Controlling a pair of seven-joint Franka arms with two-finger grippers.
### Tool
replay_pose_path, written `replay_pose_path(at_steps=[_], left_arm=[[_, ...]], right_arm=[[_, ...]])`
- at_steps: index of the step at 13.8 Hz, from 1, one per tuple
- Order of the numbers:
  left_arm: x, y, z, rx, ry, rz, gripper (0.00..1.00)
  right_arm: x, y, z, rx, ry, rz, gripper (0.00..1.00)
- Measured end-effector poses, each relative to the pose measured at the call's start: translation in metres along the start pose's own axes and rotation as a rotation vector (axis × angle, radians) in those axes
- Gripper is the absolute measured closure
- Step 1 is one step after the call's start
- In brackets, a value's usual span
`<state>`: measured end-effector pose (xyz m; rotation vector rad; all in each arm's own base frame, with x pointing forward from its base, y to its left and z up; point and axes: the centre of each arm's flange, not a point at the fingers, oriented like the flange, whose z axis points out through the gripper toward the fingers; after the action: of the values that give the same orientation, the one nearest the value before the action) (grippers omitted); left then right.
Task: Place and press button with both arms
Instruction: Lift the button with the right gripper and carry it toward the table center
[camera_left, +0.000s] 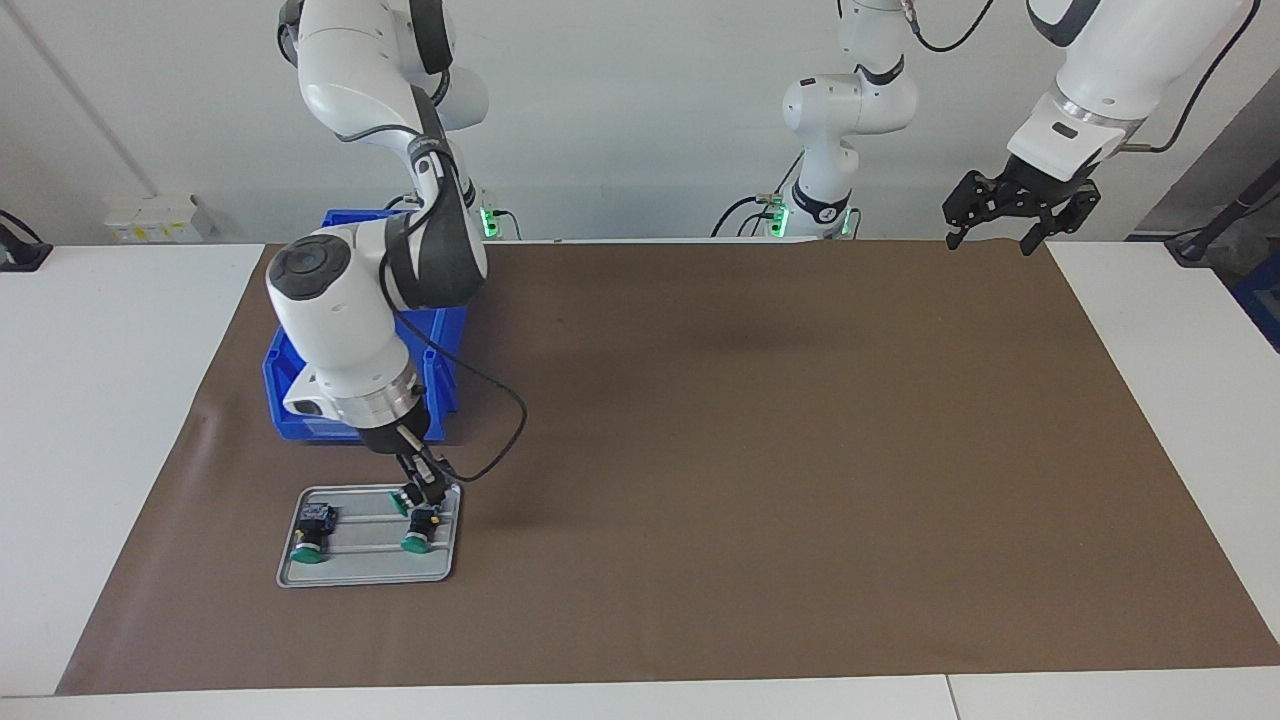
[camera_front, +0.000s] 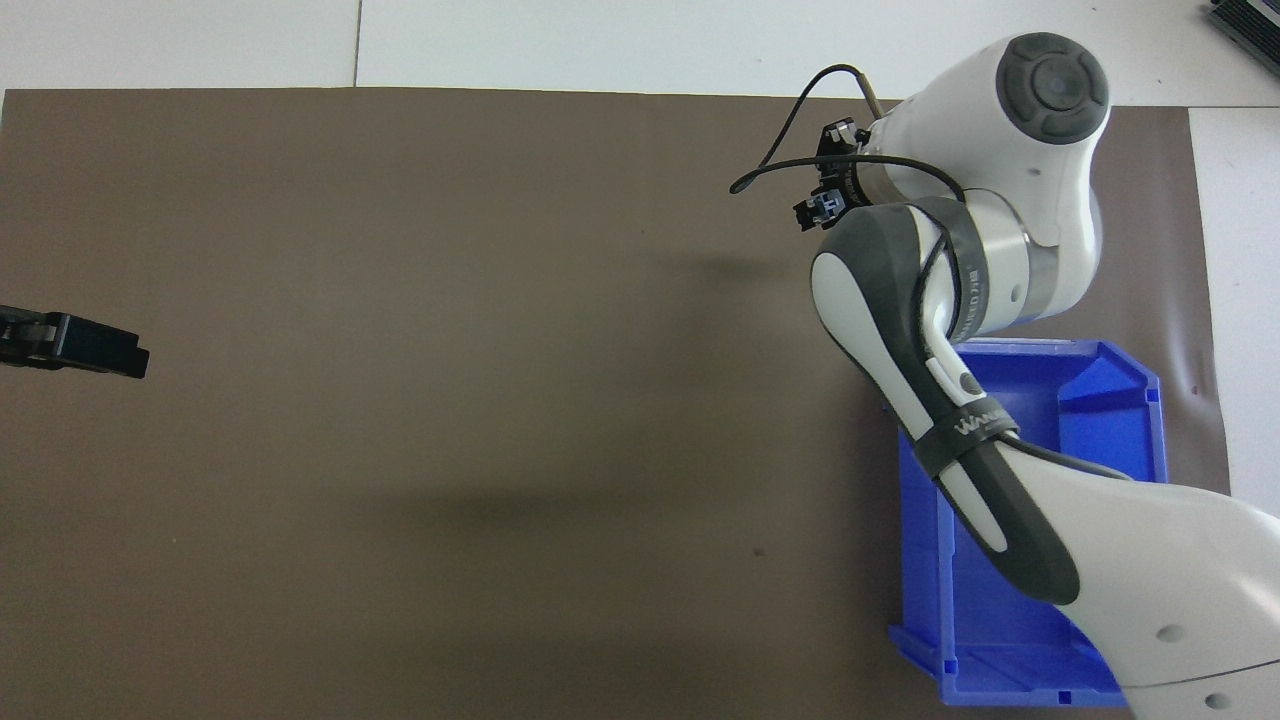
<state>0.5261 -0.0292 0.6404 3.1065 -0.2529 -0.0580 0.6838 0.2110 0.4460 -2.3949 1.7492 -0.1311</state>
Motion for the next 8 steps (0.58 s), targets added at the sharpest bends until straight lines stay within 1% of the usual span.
replay_pose_path(at_steps=[2,5,8], left_arm=[[0.000,0.000,0.000,0.000,0.000,0.000,0.00],[0.000,0.000,0.000,0.000,0.000,0.000,0.00],[0.000,0.000,0.000,0.000,0.000,0.000,0.00]], right_arm=[[-0.053,0.002,0.001,-0.003,-0.001,0.112,0.67],[-0.117,0.013,0.012,-0.014,0.037,0.250,0.67],[-0.175,0.030,0.040,-0.030,0.100,0.288,0.67]])
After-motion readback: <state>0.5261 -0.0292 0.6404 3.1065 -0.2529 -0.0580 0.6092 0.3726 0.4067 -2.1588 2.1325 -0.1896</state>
